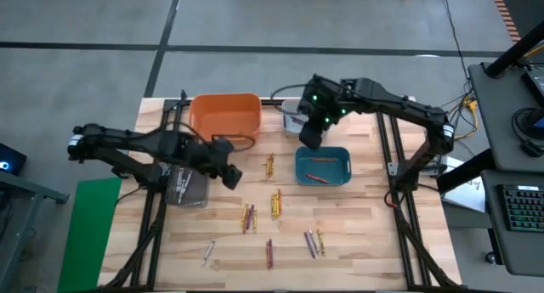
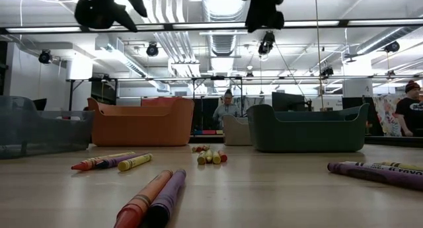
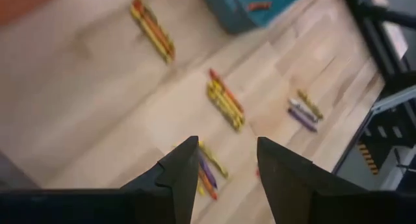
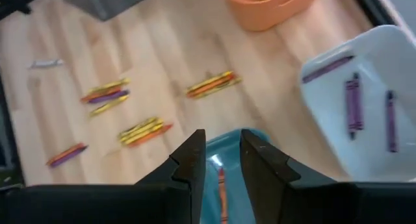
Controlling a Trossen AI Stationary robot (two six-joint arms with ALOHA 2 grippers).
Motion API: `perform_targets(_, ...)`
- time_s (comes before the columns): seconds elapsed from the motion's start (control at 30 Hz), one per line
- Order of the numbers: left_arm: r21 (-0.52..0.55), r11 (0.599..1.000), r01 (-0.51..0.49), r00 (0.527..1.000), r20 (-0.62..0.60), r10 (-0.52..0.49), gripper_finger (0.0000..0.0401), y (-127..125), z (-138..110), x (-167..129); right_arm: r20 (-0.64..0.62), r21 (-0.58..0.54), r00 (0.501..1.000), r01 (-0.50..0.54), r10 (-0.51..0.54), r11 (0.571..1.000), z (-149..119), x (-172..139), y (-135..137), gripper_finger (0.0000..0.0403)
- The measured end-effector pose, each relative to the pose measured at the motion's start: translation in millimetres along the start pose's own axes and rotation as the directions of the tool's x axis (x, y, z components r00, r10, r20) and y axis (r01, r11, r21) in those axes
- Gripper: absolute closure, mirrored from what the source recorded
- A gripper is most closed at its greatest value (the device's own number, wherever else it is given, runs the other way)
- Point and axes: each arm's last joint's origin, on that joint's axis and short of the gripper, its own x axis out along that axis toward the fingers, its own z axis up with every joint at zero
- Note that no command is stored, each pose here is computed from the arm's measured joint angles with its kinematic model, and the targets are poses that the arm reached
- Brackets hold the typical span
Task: Sort crayons
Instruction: Put the yellow crayon into the orange bin
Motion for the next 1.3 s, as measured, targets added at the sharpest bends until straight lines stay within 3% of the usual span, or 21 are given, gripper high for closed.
perform_targets(0.17,-0.016,0.999,-0.037,0.997,-0.07,0.036,0.0262,-13.5,-19.8,18.8,-0.01,-0.04,0.999,-0.04,0.039,0.998,-9.2,-1.7,28.9,0.0321)
perform_targets(0.5,-0.097,0.977,-0.187,0.969,-0.179,0.168,0.0262,-29.9,-56.2,66.3,0.011,-0.109,1.0,0.014,-0.013,0.994,-24.6,-5.3,64.3,0.0321)
perform_targets(0.9,-0.079,0.936,-0.343,0.918,-0.239,0.316,0.0262,-33.2,-88.1,116.7,-0.024,-0.104,0.999,0.037,-0.039,0.994,-31.2,5.5,64.8,0.0321)
perform_targets(1.3,-0.041,0.911,-0.41,0.892,-0.226,0.392,0.0262,-29.1,-97.2,149.9,-0.023,-0.103,0.999,0.036,-0.039,0.994,-31.3,7.0,64.7,0.0321)
